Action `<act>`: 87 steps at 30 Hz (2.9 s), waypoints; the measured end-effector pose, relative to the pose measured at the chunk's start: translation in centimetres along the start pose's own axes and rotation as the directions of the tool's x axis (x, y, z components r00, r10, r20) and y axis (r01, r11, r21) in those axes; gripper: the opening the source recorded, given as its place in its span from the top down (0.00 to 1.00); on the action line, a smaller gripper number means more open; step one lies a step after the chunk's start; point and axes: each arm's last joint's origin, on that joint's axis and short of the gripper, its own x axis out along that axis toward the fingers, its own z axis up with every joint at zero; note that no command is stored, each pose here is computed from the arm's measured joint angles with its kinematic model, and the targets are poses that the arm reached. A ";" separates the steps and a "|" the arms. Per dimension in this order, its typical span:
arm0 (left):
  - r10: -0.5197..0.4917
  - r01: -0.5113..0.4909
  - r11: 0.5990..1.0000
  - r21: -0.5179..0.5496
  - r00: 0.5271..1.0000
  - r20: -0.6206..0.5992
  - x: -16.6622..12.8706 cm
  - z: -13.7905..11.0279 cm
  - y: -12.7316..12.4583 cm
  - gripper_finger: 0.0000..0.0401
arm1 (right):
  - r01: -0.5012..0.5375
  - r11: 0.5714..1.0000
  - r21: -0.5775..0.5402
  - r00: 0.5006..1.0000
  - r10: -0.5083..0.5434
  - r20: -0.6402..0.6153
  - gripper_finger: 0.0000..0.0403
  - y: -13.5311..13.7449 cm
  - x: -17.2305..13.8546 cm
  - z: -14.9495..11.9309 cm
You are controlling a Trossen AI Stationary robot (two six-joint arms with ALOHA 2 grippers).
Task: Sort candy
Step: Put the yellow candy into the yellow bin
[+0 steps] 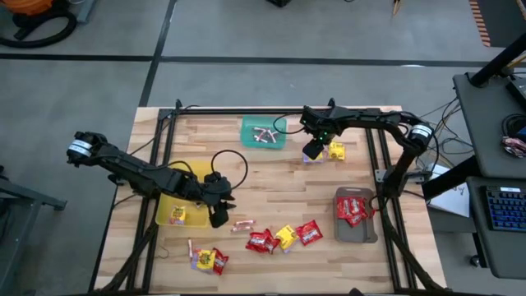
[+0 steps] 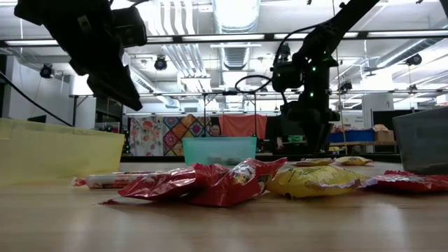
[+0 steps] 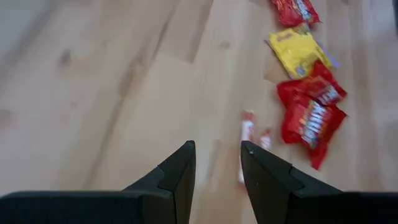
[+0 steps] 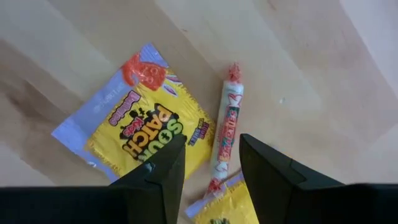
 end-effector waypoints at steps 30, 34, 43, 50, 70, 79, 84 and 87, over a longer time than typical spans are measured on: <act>0.106 -0.119 0.990 0.081 0.983 0.149 -0.1 0.9 -0.1 0.72 | -0.049 0.998 0.048 0.989 0.042 0.139 0.69 3.5 0.9 -1.8; 0.131 -0.157 0.982 0.107 0.966 0.222 -0.2 1.4 -0.2 0.72 | -0.065 0.995 0.074 0.986 0.052 0.160 0.69 3.6 1.7 -2.2; 0.128 -0.182 0.972 0.150 0.940 0.315 -0.4 2.2 -0.5 0.72 | -0.107 0.992 0.070 0.981 0.094 0.171 0.69 6.3 1.8 -3.2; 0.111 -0.172 0.973 0.152 0.932 0.344 -0.5 2.5 -0.7 0.72 | -0.225 0.974 -0.034 0.947 0.226 0.226 0.69 10.4 1.0 -3.9; 0.110 -0.170 0.974 0.148 0.931 0.349 -0.5 2.6 -0.7 0.72 | 0.101 0.993 0.064 0.975 -0.112 0.192 0.69 8.0 2.6 -3.8; 0.140 -0.202 0.970 0.137 0.921 0.363 -0.5 2.6 -0.6 0.72 | -0.226 0.973 -0.035 0.935 0.227 0.272 0.69 11.6 2.7 -3.0; 0.140 -0.202 0.970 0.137 0.921 0.363 -0.5 2.6 -0.6 0.72 | -0.288 0.951 -0.112 0.894 0.309 0.323 0.69 13.3 1.4 -2.4; 0.139 -0.200 0.970 0.135 0.920 0.366 -0.4 2.6 -0.7 0.72 | -0.281 0.949 -0.147 0.891 0.314 0.328 0.69 13.5 0.7 -2.2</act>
